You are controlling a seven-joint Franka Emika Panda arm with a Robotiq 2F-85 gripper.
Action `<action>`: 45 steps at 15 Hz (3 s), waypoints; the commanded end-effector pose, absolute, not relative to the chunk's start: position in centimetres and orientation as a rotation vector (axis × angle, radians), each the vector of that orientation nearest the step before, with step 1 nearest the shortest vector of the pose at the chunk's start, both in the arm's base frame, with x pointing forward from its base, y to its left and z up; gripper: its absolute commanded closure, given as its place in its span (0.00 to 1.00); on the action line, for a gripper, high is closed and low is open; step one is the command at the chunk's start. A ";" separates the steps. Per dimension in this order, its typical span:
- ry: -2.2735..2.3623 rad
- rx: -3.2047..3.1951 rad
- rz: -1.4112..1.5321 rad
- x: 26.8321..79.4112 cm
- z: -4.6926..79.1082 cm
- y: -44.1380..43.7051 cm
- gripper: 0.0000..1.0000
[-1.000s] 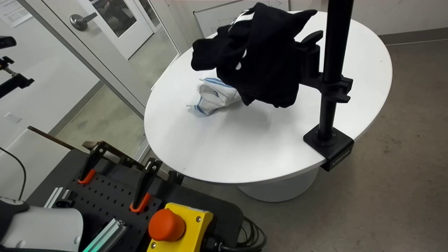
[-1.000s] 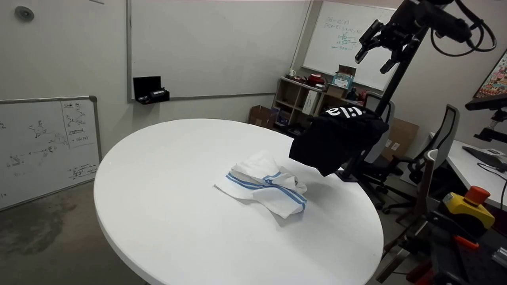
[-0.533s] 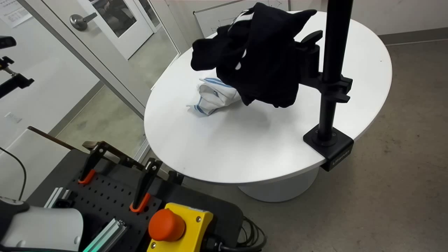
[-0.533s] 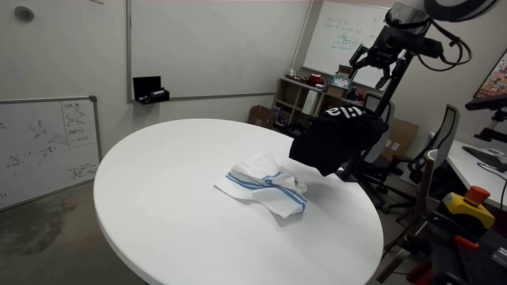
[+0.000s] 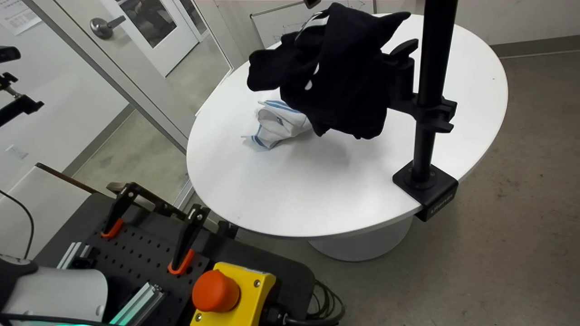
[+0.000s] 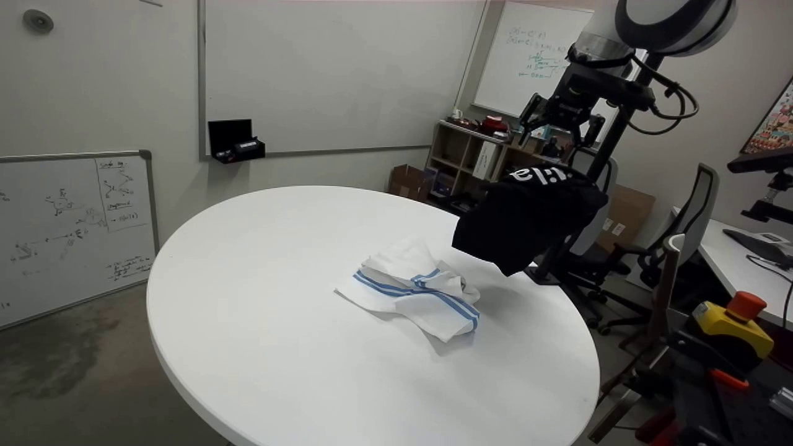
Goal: Unhang the cloth from the stand
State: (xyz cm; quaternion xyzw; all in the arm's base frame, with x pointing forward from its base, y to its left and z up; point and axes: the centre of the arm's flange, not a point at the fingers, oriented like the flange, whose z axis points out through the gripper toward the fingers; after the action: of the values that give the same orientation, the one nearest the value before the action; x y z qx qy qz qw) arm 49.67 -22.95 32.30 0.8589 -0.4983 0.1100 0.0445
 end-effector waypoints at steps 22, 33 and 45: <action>-1.468 2.570 0.248 50.0 26.9 -23.3 0.21; -1.504 2.570 0.275 50.2 27.4 -23.2 0.98; -1.781 2.784 0.568 51.1 42.7 -18.5 0.97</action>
State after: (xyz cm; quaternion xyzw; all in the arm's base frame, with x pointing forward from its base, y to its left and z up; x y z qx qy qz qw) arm 51.56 -20.73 37.04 0.8216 -0.5498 0.1418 -0.0520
